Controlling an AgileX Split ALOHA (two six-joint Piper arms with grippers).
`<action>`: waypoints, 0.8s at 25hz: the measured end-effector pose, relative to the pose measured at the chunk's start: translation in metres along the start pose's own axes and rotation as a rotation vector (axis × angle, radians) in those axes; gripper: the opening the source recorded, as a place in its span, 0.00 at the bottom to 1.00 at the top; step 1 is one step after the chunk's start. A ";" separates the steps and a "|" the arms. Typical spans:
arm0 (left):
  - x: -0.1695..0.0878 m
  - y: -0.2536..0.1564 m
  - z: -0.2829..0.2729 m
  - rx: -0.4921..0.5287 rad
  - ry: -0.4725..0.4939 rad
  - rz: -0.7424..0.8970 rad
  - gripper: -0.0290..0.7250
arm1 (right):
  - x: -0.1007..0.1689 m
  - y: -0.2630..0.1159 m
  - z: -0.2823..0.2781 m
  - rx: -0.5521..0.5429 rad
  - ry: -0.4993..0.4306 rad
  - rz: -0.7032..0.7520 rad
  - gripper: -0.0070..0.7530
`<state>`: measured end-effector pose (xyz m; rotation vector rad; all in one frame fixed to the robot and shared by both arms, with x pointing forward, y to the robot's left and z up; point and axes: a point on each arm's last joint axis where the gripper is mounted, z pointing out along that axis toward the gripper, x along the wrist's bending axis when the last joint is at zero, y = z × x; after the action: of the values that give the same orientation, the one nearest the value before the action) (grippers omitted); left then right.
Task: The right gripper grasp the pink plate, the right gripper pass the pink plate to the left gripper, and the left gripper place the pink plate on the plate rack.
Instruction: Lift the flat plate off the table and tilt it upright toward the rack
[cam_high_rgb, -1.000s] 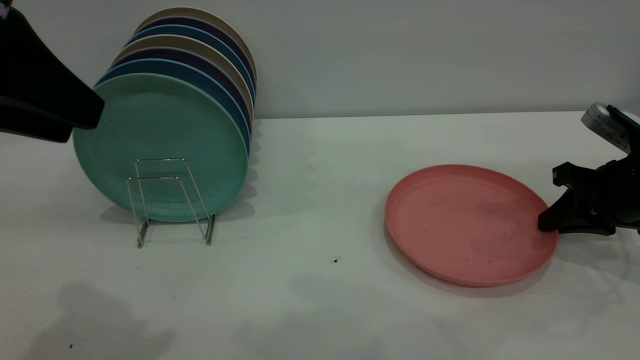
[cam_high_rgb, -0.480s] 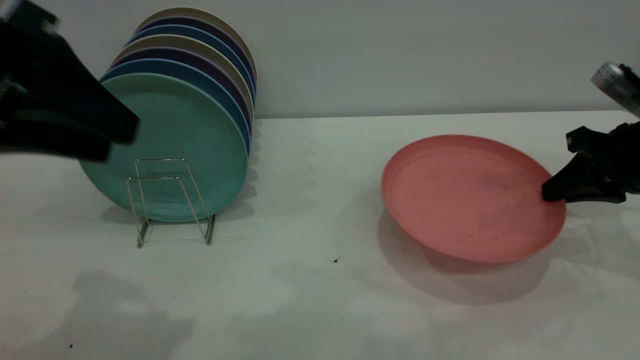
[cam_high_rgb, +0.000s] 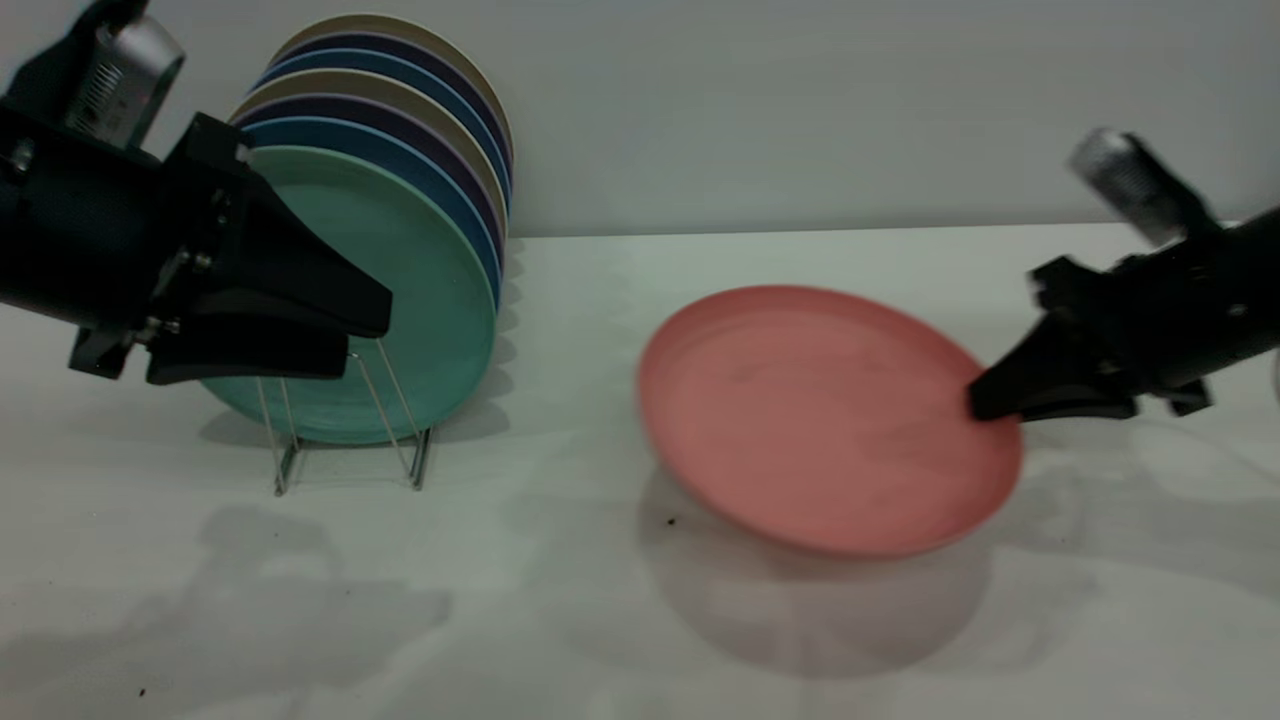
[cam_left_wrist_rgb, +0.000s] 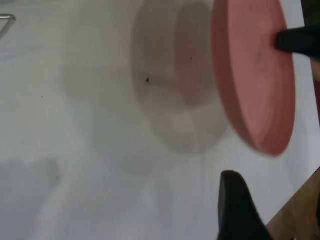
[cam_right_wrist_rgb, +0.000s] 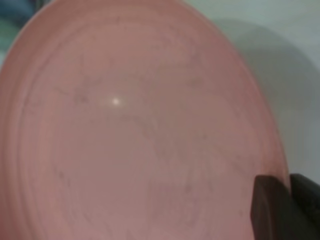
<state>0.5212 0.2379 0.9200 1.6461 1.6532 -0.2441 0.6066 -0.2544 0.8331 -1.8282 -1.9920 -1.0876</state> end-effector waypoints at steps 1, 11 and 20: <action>0.001 0.000 0.002 0.003 -0.002 -0.006 0.57 | 0.006 -0.001 0.004 0.013 0.009 -0.010 0.03; 0.004 -0.001 0.005 0.006 -0.002 -0.019 0.57 | 0.058 -0.009 0.030 0.056 0.128 -0.059 0.03; 0.006 0.002 0.005 -0.021 0.022 -0.035 0.57 | 0.094 -0.003 0.027 0.021 0.190 -0.109 0.03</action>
<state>0.5254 0.2396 0.9133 1.6108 1.6964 -0.2267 0.5933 -0.1654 0.8709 -1.5572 -2.0025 -1.2166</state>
